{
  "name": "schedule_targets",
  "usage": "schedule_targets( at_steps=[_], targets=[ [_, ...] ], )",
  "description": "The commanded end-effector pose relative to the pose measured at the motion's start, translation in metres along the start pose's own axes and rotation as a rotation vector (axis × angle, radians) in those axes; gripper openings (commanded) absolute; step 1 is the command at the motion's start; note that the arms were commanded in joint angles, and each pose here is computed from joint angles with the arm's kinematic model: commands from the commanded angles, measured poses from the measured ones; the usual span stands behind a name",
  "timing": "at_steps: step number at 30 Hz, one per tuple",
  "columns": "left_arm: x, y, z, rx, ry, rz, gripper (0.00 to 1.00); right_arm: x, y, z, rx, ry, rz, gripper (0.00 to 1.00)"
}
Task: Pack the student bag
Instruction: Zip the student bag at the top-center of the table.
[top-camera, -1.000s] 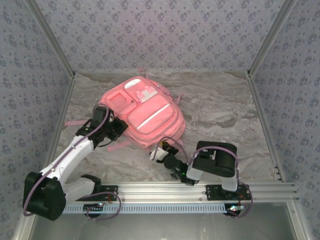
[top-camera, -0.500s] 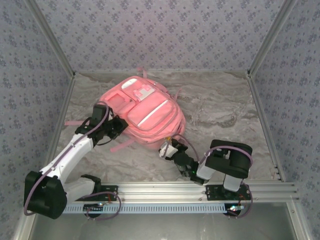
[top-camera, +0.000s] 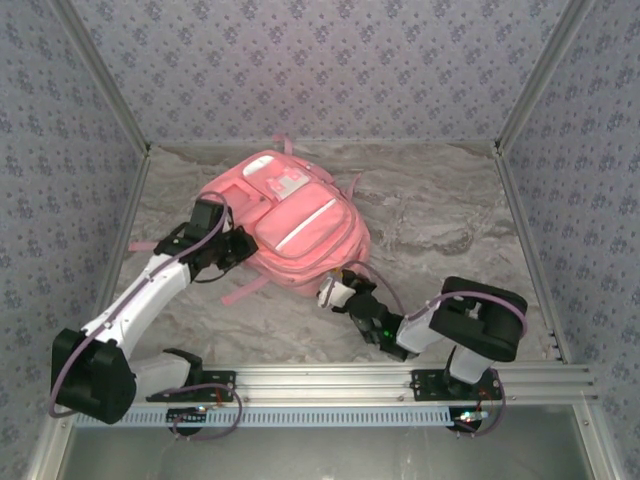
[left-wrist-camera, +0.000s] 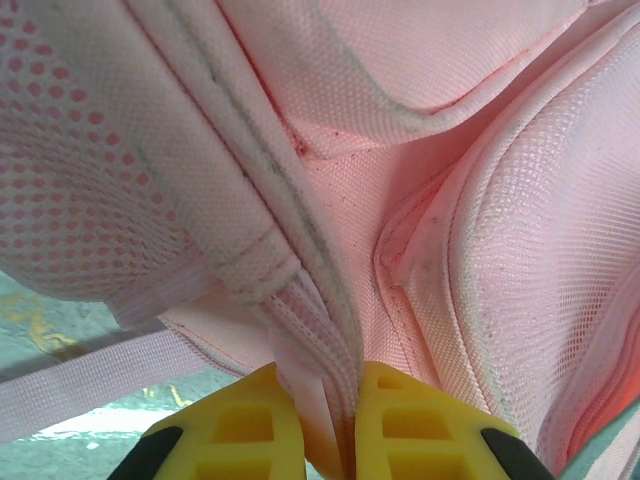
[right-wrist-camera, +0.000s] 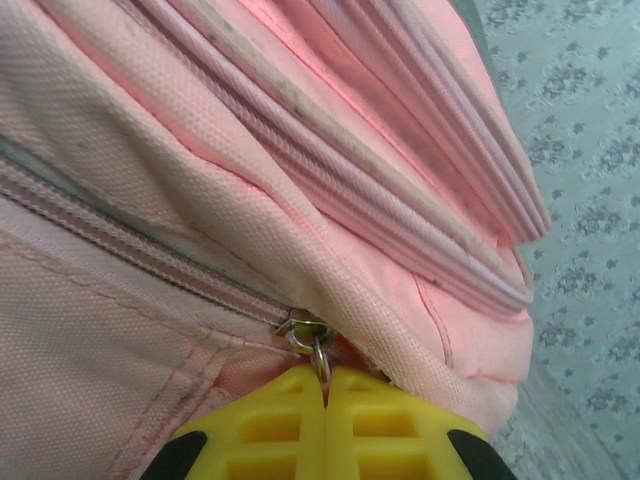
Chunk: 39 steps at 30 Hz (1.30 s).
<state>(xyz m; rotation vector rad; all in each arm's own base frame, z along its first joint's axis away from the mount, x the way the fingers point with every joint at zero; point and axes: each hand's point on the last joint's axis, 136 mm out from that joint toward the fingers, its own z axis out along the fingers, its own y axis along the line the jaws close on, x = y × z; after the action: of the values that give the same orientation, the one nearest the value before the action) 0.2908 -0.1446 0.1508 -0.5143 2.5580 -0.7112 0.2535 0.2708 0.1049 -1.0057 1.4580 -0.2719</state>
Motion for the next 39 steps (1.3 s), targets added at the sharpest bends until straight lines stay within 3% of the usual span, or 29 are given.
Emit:
schedule_targets(
  at_steps=[1,8,9,13,17,24,29,37,39],
  targets=[
    [-0.027,-0.035,-0.017,0.05,-0.087,0.161,0.0,-0.008,0.01,0.001,-0.086,0.029,-0.126,0.0],
    [-0.051,-0.058,-0.008,0.035,-0.08,0.21,0.05,-0.035,0.028,-0.014,-0.239,0.022,-0.254,0.0],
    [-0.053,-0.062,-0.006,0.04,-0.075,0.206,0.09,-0.04,0.031,-0.017,-0.27,0.02,-0.227,0.0],
    [-0.063,-0.078,-0.004,0.079,-0.053,0.176,0.42,-0.067,0.041,-0.023,-0.369,0.056,0.0,0.0],
    [-0.061,-0.06,-0.02,0.062,-0.054,0.072,0.58,-0.081,0.053,-0.018,-0.38,0.114,0.122,0.0],
    [-0.01,-0.001,-0.052,0.054,-0.031,-0.234,0.64,-0.097,0.084,-0.009,-0.435,0.124,0.239,0.0],
    [0.036,0.022,-0.038,0.139,0.035,-0.479,0.64,-0.107,0.1,-0.005,-0.461,0.113,0.24,0.0],
    [0.04,0.001,-0.013,0.232,0.01,-0.457,0.65,-0.094,0.084,-0.016,-0.423,0.125,0.287,0.01],
    [0.04,-0.005,-0.006,0.246,0.009,-0.446,0.65,-0.087,0.068,-0.022,-0.385,0.121,0.357,0.12]
  ],
)
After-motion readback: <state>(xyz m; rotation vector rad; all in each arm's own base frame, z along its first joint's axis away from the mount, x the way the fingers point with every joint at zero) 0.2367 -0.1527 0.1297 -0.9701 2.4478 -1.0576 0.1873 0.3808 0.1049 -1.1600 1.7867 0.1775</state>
